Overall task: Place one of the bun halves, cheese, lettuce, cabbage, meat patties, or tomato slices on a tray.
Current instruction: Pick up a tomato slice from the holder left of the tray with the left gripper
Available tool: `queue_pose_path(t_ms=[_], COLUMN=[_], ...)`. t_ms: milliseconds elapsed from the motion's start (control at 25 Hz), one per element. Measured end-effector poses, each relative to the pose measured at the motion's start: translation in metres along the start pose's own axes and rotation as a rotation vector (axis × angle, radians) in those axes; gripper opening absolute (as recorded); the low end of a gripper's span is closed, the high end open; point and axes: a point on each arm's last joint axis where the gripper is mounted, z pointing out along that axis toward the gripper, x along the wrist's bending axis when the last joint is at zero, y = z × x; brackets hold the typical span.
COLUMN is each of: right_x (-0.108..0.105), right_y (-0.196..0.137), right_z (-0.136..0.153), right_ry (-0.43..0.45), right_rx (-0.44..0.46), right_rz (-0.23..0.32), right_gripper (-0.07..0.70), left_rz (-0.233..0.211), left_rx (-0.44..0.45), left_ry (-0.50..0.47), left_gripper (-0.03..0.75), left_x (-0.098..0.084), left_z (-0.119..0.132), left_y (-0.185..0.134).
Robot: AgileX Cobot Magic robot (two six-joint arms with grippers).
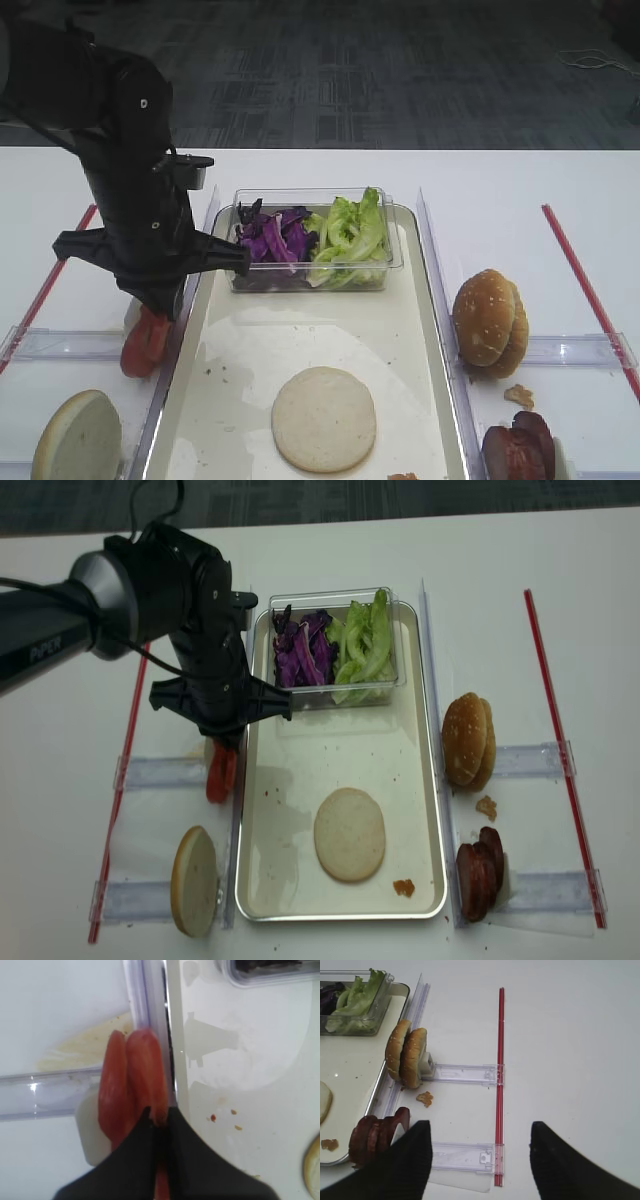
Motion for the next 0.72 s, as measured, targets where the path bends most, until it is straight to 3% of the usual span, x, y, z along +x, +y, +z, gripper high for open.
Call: queue_pose_path(t_ms=[720], right_x=[0.000], right_y=[0.000], right_z=[0.000], right_ry=[0.002], right_rx=[0.000], right_rz=[0.001], right_gripper=[0.477], left_rz=[0.007], left_rx=[-0.034], left_ry=[0.009], left_gripper=[0.002], left_x=[0.007], left_z=[-0.031], left_y=[-0.009])
